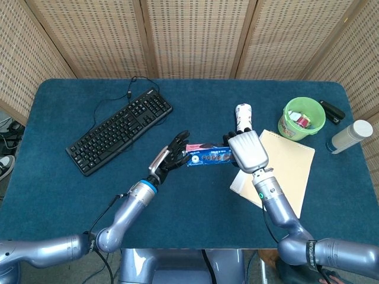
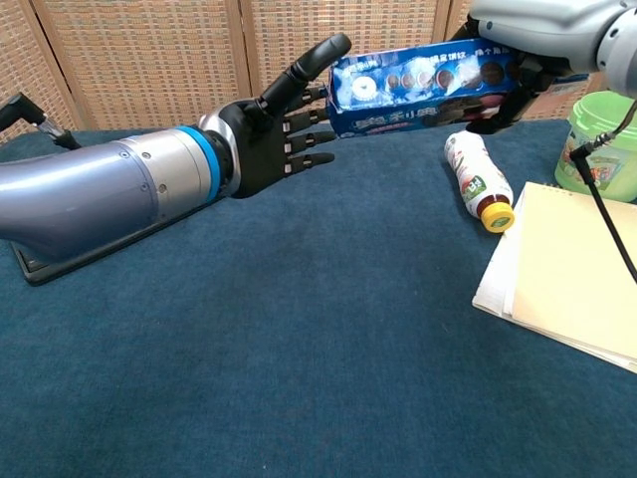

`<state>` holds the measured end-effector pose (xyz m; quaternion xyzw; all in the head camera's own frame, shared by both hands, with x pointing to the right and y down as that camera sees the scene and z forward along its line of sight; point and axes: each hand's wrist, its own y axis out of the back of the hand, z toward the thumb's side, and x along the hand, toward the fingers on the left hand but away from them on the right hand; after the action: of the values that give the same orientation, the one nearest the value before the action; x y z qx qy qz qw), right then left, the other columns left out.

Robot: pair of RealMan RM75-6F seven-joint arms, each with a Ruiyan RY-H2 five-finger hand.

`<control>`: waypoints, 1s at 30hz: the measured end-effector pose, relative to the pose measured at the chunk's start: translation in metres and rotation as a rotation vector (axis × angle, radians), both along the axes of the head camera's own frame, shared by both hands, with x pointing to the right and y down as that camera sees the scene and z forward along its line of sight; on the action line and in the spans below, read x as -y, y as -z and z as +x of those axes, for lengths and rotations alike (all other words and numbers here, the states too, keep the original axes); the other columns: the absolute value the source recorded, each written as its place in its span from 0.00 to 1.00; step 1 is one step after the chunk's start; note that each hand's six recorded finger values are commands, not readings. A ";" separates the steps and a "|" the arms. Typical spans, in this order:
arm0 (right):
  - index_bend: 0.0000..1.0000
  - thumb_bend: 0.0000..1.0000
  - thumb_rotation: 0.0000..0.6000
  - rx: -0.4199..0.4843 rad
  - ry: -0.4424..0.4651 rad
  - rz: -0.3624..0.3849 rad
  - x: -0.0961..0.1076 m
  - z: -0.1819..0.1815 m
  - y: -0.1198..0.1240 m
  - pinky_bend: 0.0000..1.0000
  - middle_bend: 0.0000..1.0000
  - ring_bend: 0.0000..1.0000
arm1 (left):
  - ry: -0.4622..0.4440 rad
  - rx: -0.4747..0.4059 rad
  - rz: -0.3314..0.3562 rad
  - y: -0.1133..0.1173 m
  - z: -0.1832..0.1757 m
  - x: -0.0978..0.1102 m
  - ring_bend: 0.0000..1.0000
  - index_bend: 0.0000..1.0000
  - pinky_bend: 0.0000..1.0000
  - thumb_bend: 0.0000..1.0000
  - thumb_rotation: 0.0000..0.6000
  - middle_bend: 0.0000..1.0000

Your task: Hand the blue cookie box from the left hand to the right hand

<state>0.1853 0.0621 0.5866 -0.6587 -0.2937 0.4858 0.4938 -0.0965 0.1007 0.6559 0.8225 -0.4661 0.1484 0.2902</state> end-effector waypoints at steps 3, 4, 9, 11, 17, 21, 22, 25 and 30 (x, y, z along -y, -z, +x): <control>0.67 0.68 1.00 -0.011 -0.009 0.001 0.000 0.005 0.000 0.54 0.60 0.61 | 0.000 0.014 0.019 0.005 -0.010 0.005 0.00 0.00 0.00 0.10 0.68 0.00; 0.67 0.68 1.00 -0.015 -0.011 0.002 0.000 0.007 0.000 0.54 0.60 0.61 | -0.001 0.023 0.029 0.006 -0.015 0.007 0.00 0.00 0.00 0.09 0.68 0.00; 0.67 0.68 1.00 -0.031 -0.032 0.002 0.001 0.017 0.000 0.54 0.60 0.61 | -0.033 0.106 0.095 0.017 -0.049 0.024 0.00 0.00 0.00 0.09 0.66 0.00; 0.67 0.68 1.00 -0.040 -0.041 -0.002 -0.001 0.022 -0.001 0.54 0.60 0.61 | -0.063 0.166 0.132 0.022 -0.067 0.031 0.00 0.00 0.00 0.09 0.69 0.00; 0.67 0.68 1.00 -0.062 -0.049 -0.008 -0.008 0.029 -0.005 0.55 0.61 0.63 | -0.230 0.599 0.375 0.046 -0.161 0.054 0.00 0.00 0.00 0.09 0.94 0.00; 0.67 0.68 1.00 -0.067 -0.045 -0.010 -0.012 0.026 -0.009 0.55 0.61 0.63 | -0.303 0.935 0.510 0.060 -0.220 0.047 0.00 0.00 0.00 0.09 1.00 0.00; 0.67 0.69 1.00 -0.069 -0.043 -0.009 -0.013 0.025 -0.010 0.55 0.61 0.63 | -0.308 1.005 0.532 0.064 -0.233 0.043 0.00 0.00 0.00 0.09 1.00 0.00; 0.67 0.69 1.00 -0.073 -0.033 -0.005 -0.014 0.021 -0.011 0.55 0.61 0.63 | -0.300 1.197 0.560 0.076 -0.276 0.024 0.00 0.00 0.00 0.09 1.00 0.00; 0.67 0.68 1.00 -0.078 -0.014 0.008 -0.017 0.012 -0.011 0.55 0.61 0.63 | -0.280 1.403 0.520 0.086 -0.330 -0.024 0.00 0.00 0.00 0.09 1.00 0.00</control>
<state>0.1978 0.0794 0.5974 -0.6354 -0.2807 0.5132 0.5041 -0.4262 0.1246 0.5703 0.6288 -0.4528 0.5571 -0.2987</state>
